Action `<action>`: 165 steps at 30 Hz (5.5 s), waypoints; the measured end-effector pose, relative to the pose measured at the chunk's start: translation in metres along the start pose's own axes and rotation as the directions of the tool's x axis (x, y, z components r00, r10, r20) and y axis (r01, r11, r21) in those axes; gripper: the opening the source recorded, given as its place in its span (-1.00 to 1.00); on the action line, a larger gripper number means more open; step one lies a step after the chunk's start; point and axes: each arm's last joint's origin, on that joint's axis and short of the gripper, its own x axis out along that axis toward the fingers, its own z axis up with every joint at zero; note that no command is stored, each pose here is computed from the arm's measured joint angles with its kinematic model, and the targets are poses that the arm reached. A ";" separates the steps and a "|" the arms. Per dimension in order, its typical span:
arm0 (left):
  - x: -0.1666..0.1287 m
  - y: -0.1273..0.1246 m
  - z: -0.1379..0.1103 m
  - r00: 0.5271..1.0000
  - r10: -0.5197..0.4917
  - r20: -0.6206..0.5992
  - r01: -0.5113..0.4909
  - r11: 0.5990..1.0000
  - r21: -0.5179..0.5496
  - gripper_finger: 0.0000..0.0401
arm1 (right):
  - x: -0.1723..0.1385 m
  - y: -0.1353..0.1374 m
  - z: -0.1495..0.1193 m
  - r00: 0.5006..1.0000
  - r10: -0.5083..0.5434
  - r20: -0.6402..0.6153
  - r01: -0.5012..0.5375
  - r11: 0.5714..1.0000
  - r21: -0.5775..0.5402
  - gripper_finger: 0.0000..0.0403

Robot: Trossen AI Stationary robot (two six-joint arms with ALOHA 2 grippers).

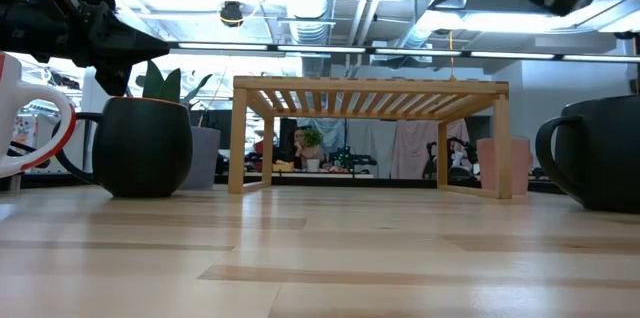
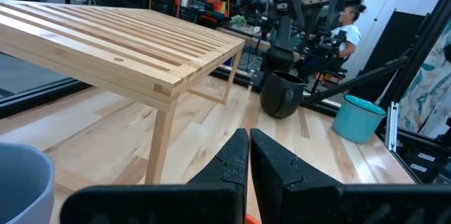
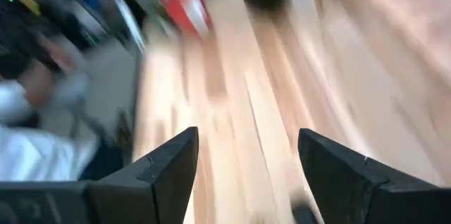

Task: Place coffee mugs
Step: Put the black mug on the shelf

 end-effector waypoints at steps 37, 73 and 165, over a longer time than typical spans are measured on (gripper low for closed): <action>0.000 0.000 0.000 1.000 -0.001 0.000 0.001 1.000 0.000 -1.00 | 0.138 -0.002 -0.039 0.476 -0.434 -0.765 0.551 0.825 -0.125 0.35; 0.000 0.000 0.000 1.000 -0.001 0.000 0.001 1.000 0.000 -1.00 | 0.055 0.105 0.121 0.933 -0.232 -0.277 0.093 0.895 -0.437 -0.80; 0.000 0.000 0.000 1.000 -0.001 0.000 0.001 1.000 0.000 -1.00 | 0.055 -0.127 0.222 0.645 -0.652 -0.397 0.658 0.739 -0.144 0.04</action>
